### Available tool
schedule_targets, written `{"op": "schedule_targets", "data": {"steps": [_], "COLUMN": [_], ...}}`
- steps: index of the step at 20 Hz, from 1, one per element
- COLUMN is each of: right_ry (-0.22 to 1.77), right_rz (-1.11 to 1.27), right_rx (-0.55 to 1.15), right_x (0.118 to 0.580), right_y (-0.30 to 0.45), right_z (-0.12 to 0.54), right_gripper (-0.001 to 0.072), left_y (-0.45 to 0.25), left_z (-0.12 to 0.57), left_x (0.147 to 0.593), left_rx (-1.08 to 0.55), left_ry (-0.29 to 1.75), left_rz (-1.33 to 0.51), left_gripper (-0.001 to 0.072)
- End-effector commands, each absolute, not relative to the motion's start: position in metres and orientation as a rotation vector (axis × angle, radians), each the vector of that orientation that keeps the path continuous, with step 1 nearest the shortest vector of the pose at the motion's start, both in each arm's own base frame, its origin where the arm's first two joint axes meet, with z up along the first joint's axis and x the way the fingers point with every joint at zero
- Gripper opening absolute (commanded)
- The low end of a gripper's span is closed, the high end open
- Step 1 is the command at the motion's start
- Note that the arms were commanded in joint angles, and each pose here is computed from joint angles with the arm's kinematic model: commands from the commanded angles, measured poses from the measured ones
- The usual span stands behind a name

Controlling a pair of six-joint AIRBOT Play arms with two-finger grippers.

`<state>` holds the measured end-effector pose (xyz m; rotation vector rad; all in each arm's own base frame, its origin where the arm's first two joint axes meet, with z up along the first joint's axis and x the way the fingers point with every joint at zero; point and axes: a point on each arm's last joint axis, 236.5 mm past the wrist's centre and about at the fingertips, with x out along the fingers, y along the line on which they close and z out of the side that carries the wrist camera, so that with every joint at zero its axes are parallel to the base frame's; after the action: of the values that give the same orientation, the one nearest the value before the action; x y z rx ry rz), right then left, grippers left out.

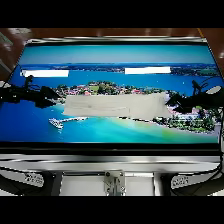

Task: Fold the shirts.

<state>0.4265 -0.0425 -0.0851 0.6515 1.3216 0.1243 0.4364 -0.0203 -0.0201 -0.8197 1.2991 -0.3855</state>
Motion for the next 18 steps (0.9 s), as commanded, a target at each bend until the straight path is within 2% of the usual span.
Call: {"op": "schedule_targets", "data": {"steps": [1,7,8,9,10,11,12,14,16,17,18], "right_ry": [1.334,1.356,1.35,1.345,1.341,1.333,1.317,1.263,1.201,1.178,1.161], "right_rz": [0.16,0.143,0.151,0.152,0.159,0.176,0.196,0.227,0.26,0.281,0.307], "right_rx": [0.721,0.783,0.785,0.788,0.792,0.786,0.766,0.72,0.683,0.664,0.645], "right_x": [0.437,0.445,0.447,0.448,0.448,0.449,0.449,0.452,0.451,0.446,0.439], "right_y": [-0.016,0.008,0.011,0.012,0.013,0.015,0.015,0.015,0.018,0.021,0.026], "right_z": [-0.103,-0.124,-0.123,-0.122,-0.118,-0.111,-0.102,-0.072,-0.03,-0.009,0.012], "right_gripper": [0.0681,0.0678,0.055,0.029,0.0112,0.0068,0.0067,0.0067,0.0067,0.0067,0.0067], "left_y": [-0.026,-0.052,-0.057,-0.062,-0.067,-0.072,-0.078,-0.103,-0.145,-0.173,-0.202], "left_z": [-0.007,-0.005,-0.005,-0.005,-0.005,-0.005,-0.005,0.001,0.012,0.016,0.017], "left_x": [0.43,0.423,0.423,0.422,0.422,0.421,0.421,0.427,0.441,0.446,0.45], "left_rx": [-0.803,-0.736,-0.726,-0.719,-0.711,-0.704,-0.695,-0.704,-0.719,-0.713,-0.699], "left_ry": [1.303,1.329,1.334,1.337,1.341,1.346,1.349,1.325,1.26,1.226,1.197], "left_rz": [-0.419,-0.502,-0.514,-0.522,-0.531,-0.54,-0.548,-0.586,-0.637,-0.661,-0.68], "left_gripper": [0.0651,0.065,0.065,0.0615,0.0487,0.042,0.0412,0.0215,0.0161,0.0076,0.0038]}}
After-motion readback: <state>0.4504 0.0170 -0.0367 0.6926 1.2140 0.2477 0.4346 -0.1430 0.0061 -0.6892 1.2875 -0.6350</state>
